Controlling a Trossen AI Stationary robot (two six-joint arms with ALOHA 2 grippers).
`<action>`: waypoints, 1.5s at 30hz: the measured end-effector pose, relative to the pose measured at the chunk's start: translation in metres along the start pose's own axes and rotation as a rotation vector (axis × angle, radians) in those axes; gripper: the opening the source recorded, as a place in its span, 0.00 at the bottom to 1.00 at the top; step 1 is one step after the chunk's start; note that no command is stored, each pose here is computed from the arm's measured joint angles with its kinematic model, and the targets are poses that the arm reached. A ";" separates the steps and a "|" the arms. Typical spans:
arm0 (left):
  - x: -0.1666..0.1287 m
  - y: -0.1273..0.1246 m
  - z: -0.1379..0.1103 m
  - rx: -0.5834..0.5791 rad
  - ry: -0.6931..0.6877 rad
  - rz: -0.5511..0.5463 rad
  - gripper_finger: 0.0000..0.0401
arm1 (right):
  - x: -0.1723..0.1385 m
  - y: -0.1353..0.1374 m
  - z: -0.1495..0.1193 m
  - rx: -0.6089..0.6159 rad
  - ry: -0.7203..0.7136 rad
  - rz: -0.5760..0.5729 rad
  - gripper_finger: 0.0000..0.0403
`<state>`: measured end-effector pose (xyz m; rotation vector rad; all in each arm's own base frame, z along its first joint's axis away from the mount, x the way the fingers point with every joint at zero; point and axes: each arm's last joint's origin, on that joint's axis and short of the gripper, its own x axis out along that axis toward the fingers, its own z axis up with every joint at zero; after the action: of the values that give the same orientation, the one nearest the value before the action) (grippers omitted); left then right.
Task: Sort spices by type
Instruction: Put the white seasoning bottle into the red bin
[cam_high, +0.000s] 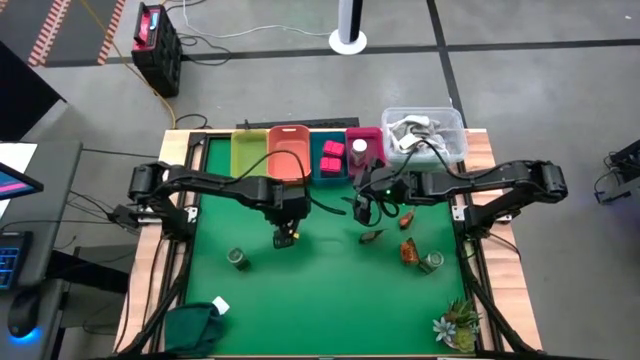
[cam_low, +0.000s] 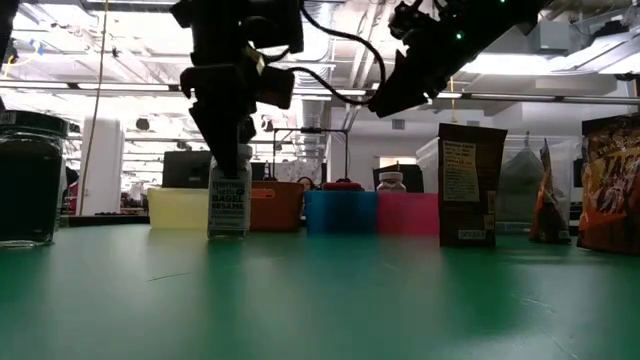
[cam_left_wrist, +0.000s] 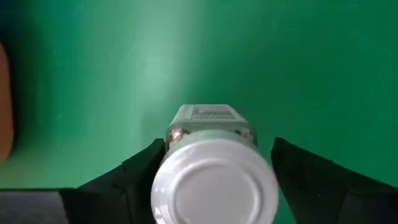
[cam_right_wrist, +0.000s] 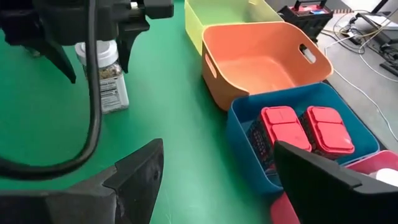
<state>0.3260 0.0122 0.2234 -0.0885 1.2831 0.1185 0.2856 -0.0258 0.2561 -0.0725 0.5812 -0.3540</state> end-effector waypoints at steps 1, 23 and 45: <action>-0.002 -0.001 0.001 0.008 -0.004 0.000 0.69 | 0.000 0.000 0.000 -0.001 0.002 0.000 0.81; -0.089 -0.010 -0.044 -0.031 -0.590 0.299 0.67 | -0.002 0.022 0.005 -0.023 -0.076 0.079 0.81; -0.099 -0.008 -0.104 -0.185 -1.346 0.260 0.66 | 0.101 0.092 0.051 -0.164 -0.033 0.225 0.81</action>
<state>0.2011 -0.0132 0.2889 0.0126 -0.0703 0.4332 0.4206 0.0241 0.2305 -0.1690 0.5788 -0.0856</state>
